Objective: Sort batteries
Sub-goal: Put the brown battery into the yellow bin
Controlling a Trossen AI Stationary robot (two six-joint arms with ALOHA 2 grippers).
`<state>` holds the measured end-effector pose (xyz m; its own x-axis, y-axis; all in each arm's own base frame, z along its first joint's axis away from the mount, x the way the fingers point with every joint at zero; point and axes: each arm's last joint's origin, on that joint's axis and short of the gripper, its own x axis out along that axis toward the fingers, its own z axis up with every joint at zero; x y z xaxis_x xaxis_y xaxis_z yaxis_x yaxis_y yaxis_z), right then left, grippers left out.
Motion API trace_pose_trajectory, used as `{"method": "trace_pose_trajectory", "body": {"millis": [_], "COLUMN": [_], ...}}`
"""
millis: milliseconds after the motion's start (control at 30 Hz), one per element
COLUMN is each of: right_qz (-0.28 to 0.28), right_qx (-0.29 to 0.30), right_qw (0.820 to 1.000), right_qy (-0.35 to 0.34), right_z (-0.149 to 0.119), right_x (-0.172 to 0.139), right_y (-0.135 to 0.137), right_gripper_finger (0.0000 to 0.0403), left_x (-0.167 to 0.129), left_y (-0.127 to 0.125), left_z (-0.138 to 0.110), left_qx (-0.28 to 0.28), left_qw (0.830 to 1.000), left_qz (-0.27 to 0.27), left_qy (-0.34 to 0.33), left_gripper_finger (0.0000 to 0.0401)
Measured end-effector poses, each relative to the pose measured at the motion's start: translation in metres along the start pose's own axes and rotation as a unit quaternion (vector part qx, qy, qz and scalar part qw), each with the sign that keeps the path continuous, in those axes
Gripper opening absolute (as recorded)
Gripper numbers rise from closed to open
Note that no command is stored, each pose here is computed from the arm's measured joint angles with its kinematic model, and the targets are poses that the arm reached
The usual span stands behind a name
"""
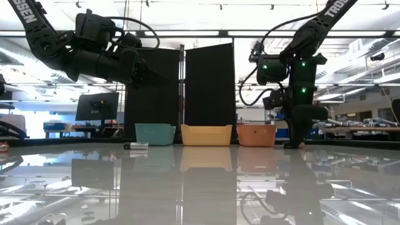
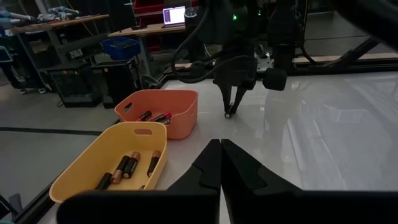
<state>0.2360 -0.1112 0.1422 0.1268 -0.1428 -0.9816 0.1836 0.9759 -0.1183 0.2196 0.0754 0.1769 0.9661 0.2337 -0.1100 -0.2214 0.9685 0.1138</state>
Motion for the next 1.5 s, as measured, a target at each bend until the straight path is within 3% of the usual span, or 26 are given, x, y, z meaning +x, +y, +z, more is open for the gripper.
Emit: {"method": "trace_pose_trajectory", "body": {"millis": [167, 400, 600, 733, 967, 1133, 1500], "right_qz": [0.005, 0.032, 0.013, -0.006, -0.023, -0.022, -0.001], "right_qx": [-0.002, 0.009, 0.008, -0.002, -0.045, -0.072, -0.076], "right_qw": [1.0, 0.996, 0.982, 0.977, 0.984, 0.989, 0.996], "right_qy": [-0.005, -0.088, -0.19, -0.212, -0.173, -0.127, -0.055], "right_z": [0.012, 0.05, 0.082, 0.107, 0.161, 0.186, 0.187], "right_x": [-0.017, -0.055, -0.092, -0.102, -0.085, -0.064, -0.002], "right_y": [0.009, 0.016, 0.006, -0.006, -0.035, -0.059, -0.102], "right_gripper_finger": [0.0056, 0.0056, 0.0056, 0.0056, 0.0056, 0.0056, 0.0056], "left_x": [0.0, 0.0, 0.0, 0.0, 0.0, 0.0, 0.0], "left_y": [0.0, 0.0, 0.001, 0.001, 0.001, 0.001, 0.001], "left_z": [0.0, 0.003, 0.005, 0.006, 0.006, 0.006, 0.006], "left_qx": [0.0, 0.002, 0.003, 0.003, 0.004, 0.005, 0.008], "left_qw": [1.0, 1.0, 1.0, 1.0, 1.0, 1.0, 1.0], "left_qz": [0.0, 0.002, 0.004, 0.004, 0.004, 0.005, 0.005], "left_qy": [-0.001, -0.015, -0.027, -0.03, -0.029, -0.029, -0.03], "left_gripper_finger": [0.0012, 0.0012, 0.0012, 0.0012, 0.0012, 0.0012, 0.0012]}}
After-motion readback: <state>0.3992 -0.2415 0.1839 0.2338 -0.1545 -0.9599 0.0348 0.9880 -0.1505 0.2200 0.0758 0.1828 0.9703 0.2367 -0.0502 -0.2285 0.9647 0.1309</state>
